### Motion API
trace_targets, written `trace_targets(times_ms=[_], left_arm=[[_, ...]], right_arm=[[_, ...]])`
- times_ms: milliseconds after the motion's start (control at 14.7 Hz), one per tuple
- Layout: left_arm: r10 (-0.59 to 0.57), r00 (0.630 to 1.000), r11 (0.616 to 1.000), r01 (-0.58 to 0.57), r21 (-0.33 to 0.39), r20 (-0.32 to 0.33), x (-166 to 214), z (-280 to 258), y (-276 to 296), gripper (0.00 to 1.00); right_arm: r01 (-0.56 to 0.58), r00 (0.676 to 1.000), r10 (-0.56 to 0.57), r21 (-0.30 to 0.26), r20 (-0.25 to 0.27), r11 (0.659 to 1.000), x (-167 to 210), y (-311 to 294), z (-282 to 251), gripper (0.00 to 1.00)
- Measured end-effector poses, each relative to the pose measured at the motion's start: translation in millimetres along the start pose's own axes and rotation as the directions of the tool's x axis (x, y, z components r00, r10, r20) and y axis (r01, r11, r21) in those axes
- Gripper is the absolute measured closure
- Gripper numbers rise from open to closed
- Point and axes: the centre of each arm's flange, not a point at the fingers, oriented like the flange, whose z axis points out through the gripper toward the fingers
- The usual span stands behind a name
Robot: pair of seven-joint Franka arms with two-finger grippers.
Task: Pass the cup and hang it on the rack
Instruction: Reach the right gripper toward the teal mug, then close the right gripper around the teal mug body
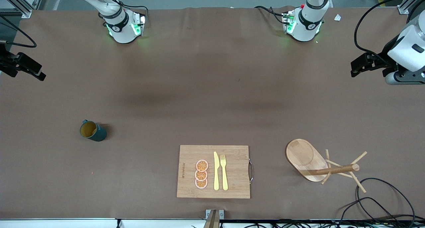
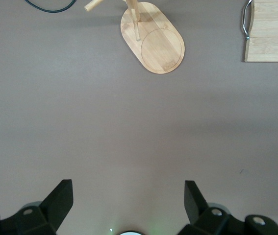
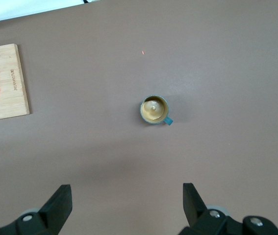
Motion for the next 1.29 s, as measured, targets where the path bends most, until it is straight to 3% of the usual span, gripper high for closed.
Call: trace_targets(times_ms=[408,544,748,952,1292], left_arm=[[-0.007,1.0,1.0,0.007,0.0,0.001,0.7,0.7,-3.9,0.0],[-0.01,1.0,1.0,0.01,0.0,0.002,1.2,1.1,-5.5,0.0],[-0.014,1.0,1.0,0.014,-0.001,0.003,1.8,1.7,-7.7,0.0],[-0.015,1.0,1.0,0.015,-0.001,0.009,3.9,4.8,-8.7,0.0],[-0.015,1.0,1.0,0.015,-0.002,0.012,5.2,6.4,-8.7,0.0]], right_arm=[[-0.006,1.0,0.006,-0.001,0.005,1.0,0.4,3.2,1.6,0.0],[-0.015,0.999,0.016,-0.007,0.039,1.0,4.8,8.8,18.0,0.0],[-0.016,0.989,0.019,-0.021,0.148,1.0,29.2,12.5,88.7,0.0],[-0.02,0.974,0.02,-0.005,0.224,1.0,62.1,7.0,184.5,0.0],[-0.025,0.973,0.026,-0.009,0.231,1.0,94.6,5.8,311.0,0.0]])
